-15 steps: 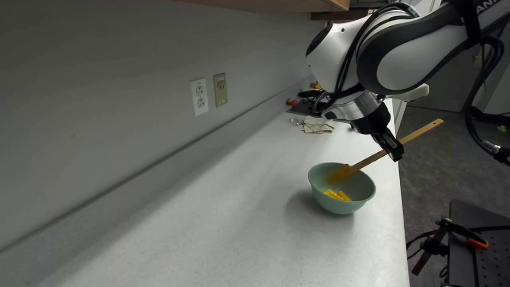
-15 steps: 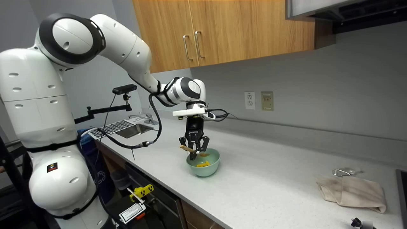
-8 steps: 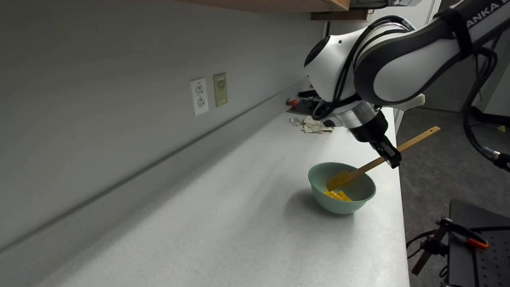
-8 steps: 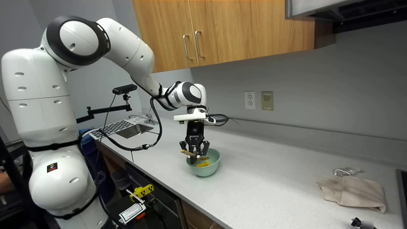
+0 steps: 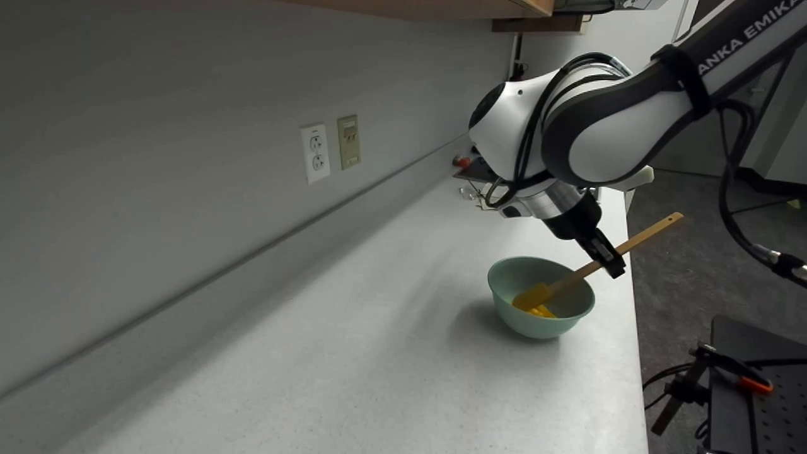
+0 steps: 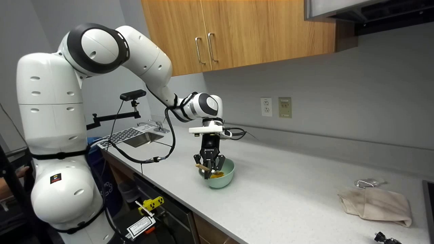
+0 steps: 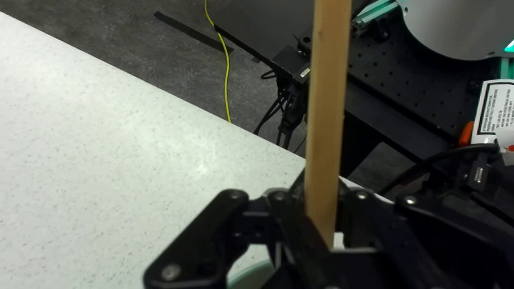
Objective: Mix in the bowl with the spatula
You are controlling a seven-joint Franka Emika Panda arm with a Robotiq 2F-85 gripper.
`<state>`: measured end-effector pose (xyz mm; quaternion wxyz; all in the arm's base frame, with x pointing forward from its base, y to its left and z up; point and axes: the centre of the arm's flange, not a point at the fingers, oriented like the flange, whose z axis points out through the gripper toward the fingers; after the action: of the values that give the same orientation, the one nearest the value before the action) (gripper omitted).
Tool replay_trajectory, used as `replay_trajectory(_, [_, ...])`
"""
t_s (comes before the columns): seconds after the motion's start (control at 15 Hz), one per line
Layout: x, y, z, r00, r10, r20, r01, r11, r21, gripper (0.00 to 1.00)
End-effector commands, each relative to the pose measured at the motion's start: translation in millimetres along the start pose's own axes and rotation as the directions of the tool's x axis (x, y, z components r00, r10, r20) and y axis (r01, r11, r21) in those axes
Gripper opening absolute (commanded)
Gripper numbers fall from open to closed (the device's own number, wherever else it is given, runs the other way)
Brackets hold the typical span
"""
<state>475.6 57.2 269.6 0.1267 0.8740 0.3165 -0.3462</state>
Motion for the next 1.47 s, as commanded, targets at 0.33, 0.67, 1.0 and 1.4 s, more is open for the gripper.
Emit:
replay_trajectory(0.33, [-1.5, -2.5, -29.7, 0.999, 0.006, -0.052, -0.007, 1.000, -0.015, 0.77])
replay_trajectory(0.67, [-12.0, -20.1, -40.5, 0.998, -0.007, -0.069, 0.005, 1.000, -0.029, 1.00])
replay_trajectory(1.0, [-35.5, -47.7, -54.0, 0.996, -0.021, -0.088, 0.015, 0.998, -0.066, 1.00])
replay_trajectory(1.4, [-81.5, -74.0, -74.1, 0.975, -0.018, -0.222, -0.009, 0.993, -0.116, 1.00])
